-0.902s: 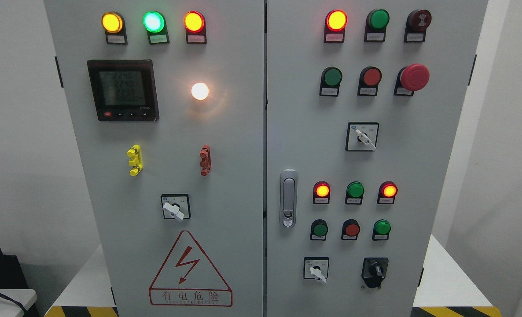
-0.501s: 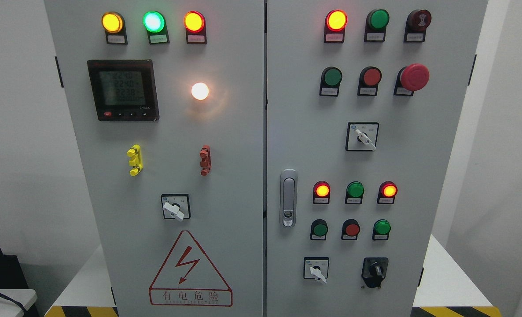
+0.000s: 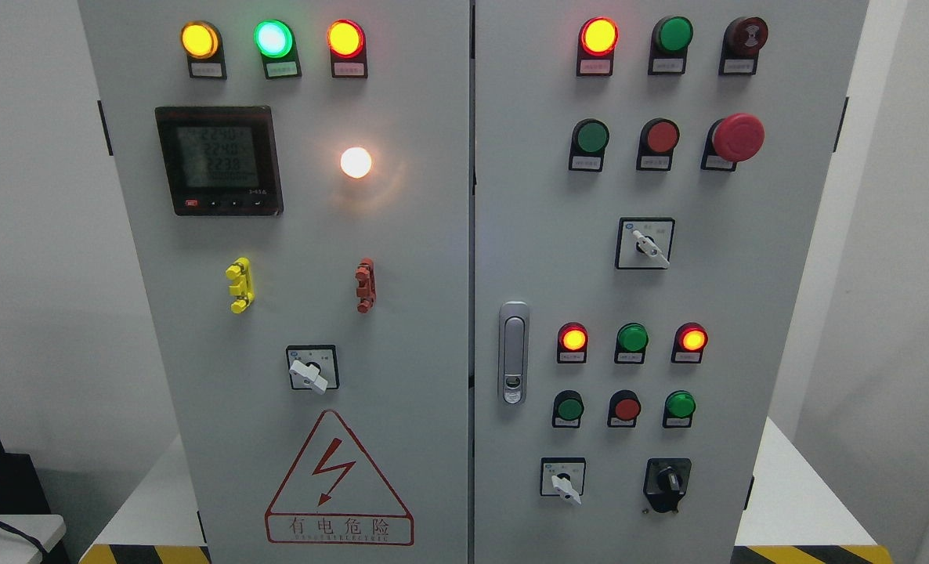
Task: Trip black knob to open circuit
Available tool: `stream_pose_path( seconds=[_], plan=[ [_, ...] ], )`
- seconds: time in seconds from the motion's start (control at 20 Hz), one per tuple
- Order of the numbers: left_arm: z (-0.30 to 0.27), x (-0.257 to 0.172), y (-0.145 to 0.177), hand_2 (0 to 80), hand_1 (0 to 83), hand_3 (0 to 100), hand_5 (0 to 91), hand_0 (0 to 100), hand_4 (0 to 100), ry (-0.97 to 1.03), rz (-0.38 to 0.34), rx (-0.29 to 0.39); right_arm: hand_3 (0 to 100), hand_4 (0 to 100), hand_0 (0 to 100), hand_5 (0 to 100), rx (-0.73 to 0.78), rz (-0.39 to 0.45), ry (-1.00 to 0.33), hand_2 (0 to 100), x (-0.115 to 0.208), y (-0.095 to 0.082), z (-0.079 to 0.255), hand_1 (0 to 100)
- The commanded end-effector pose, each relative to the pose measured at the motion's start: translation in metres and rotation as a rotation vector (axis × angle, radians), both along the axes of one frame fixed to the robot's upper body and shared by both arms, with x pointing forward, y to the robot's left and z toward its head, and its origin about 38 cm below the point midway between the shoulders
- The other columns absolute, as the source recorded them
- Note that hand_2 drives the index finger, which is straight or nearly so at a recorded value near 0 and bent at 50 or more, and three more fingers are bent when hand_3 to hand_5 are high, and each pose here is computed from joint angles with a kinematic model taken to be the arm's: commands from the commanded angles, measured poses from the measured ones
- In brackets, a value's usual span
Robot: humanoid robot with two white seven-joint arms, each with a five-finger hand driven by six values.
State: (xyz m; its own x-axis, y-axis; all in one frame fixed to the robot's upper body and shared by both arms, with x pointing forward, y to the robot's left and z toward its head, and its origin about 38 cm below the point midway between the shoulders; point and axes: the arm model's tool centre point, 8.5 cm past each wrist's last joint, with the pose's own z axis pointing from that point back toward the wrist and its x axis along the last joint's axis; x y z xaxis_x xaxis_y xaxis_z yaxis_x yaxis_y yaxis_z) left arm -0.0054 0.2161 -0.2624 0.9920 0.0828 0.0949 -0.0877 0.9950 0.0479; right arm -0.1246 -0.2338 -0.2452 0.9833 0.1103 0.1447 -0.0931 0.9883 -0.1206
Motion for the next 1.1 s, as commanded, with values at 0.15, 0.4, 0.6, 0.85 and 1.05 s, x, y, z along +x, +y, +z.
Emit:
stream_pose_path(
  seconds=[0.15,0.4,0.6,0.85,1.05],
  plan=[
    [0.0,0.005,0.0,0.0,38.9,0,0.0,12,0,-0.008,-0.033,-0.001,47,56,30,63,-0.084,-0.07,-0.324,6,0.036,-0.022,0.02,44],
    [0.0,0.005,0.0,0.0,38.9,0,0.0,12,0,-0.008,-0.033,-0.001,59,66,30,74,-0.199,-0.115,-0.567,20,0.049,-0.039,0.052,48],
    [0.0,0.005,0.0,0.0,38.9,0,0.0,12,0,-0.008,-0.034,-0.001,67,73,30,80,-0.231,-0.142,-0.791,29,0.055,-0.041,0.082,55],
    [0.0,0.005,0.0,0.0,38.9,0,0.0,12,0,-0.008,-0.034,-0.001,72,77,30,85,-0.245,-0.161,-0.991,33,0.068,-0.051,0.105,60],
    [0.0,0.005,0.0,0.0,38.9,0,0.0,12,0,-0.008,-0.033,-0.001,76,81,30,88,-0.257,-0.167,-1.176,37,0.108,-0.061,0.131,64]
  ],
)
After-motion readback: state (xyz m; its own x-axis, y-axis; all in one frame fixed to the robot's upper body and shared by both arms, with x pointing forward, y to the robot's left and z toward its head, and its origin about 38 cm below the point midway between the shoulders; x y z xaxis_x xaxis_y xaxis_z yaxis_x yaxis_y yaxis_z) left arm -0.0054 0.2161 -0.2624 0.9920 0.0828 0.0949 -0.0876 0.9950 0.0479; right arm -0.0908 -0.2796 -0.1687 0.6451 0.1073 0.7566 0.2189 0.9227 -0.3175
